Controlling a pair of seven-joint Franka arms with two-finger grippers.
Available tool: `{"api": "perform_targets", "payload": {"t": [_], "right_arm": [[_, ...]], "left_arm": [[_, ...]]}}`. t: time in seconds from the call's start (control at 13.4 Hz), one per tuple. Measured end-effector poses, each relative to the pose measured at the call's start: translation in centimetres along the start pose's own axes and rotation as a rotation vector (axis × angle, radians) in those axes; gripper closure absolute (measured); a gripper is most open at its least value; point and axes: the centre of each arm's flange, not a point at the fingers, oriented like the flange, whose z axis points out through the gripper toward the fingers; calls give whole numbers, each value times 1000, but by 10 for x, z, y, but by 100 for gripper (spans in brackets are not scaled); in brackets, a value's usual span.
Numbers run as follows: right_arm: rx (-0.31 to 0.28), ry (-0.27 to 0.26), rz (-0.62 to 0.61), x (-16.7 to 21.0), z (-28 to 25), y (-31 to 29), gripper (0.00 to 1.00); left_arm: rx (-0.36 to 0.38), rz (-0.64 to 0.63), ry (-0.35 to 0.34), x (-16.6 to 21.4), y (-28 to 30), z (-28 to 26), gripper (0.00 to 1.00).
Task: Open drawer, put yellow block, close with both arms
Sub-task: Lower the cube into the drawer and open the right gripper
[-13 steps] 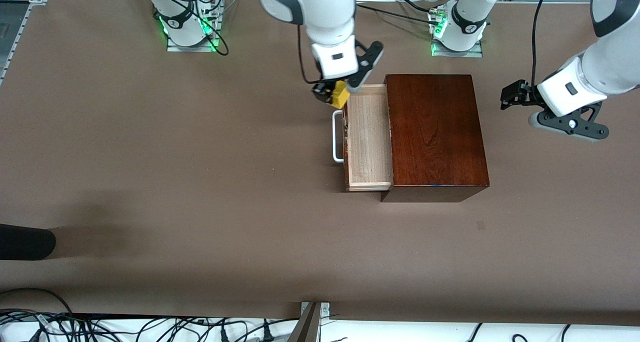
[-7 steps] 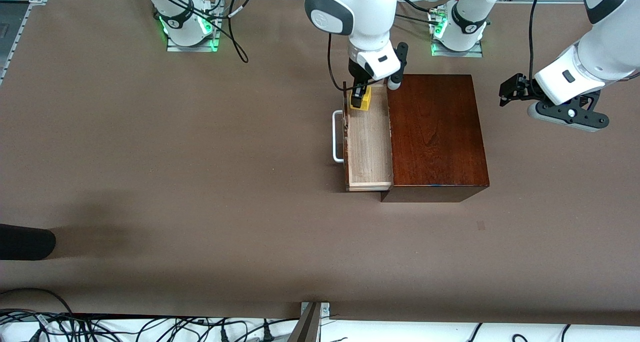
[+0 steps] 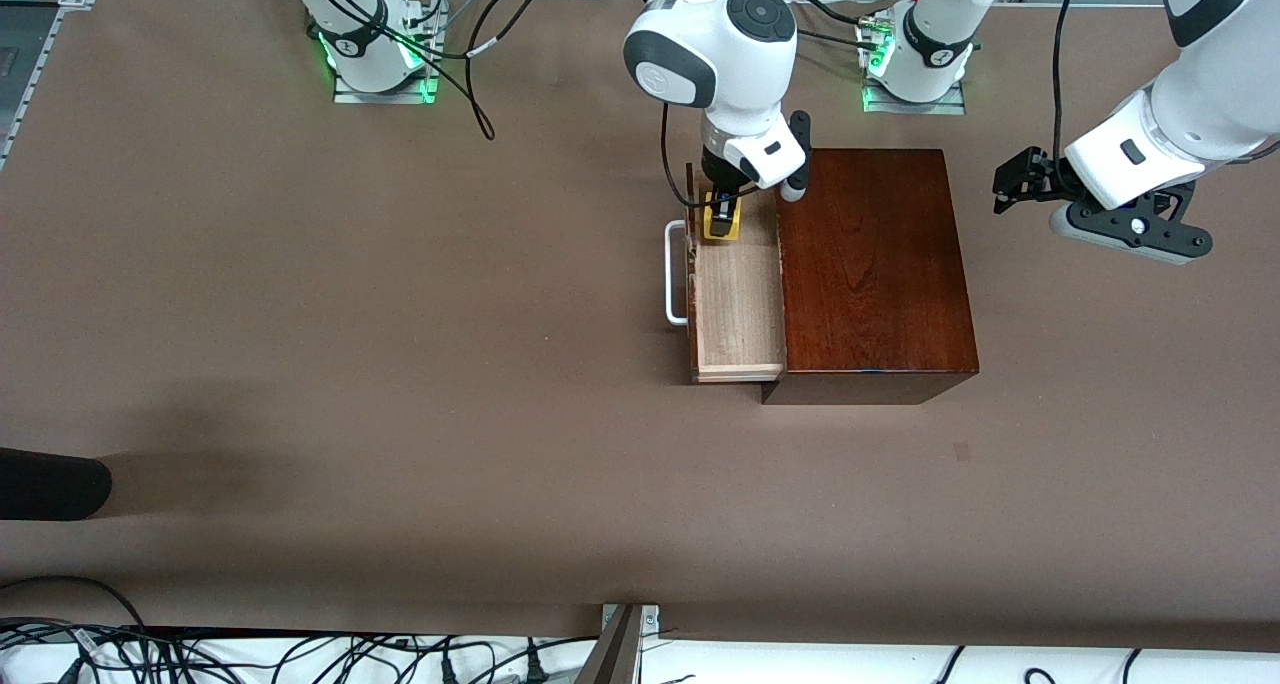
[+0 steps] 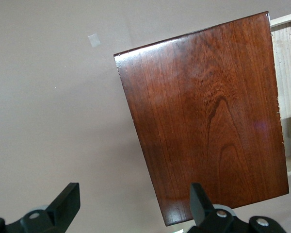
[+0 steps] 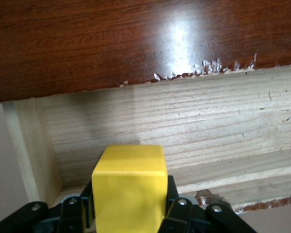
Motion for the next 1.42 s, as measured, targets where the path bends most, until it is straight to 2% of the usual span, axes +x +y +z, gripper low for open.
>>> {"api": "perform_targets", "payload": {"t": [0.45, 0.67, 0.97, 1.12, 1.27, 1.34, 1.42], "right_arm": [[-4, -14, -87, -3, 28, 11, 44], [-1, -11, -98, -1, 49, 12, 44], [-5, -11, -100, -1, 49, 15, 44], [1, -37, -96, -5, 51, 16, 30], [4, -54, -82, -7, 41, 21, 7], [-1, -57, -64, -9, 24, 29, 0], [-13, -50, -40, -13, 0, 41, 0]], "left_arm": [[-1, 0, -1, 1, 0, 1, 0], [-1, 0, -1, 1, 0, 1, 0], [-1, 0, -1, 1, 0, 1, 0], [-1, 0, -1, 1, 0, 1, 0], [-2, 0, 0, 1, 0, 1, 0], [-5, 0, 1, 1, 0, 1, 0], [-8, 0, 3, 1, 1, 1, 0]]}}
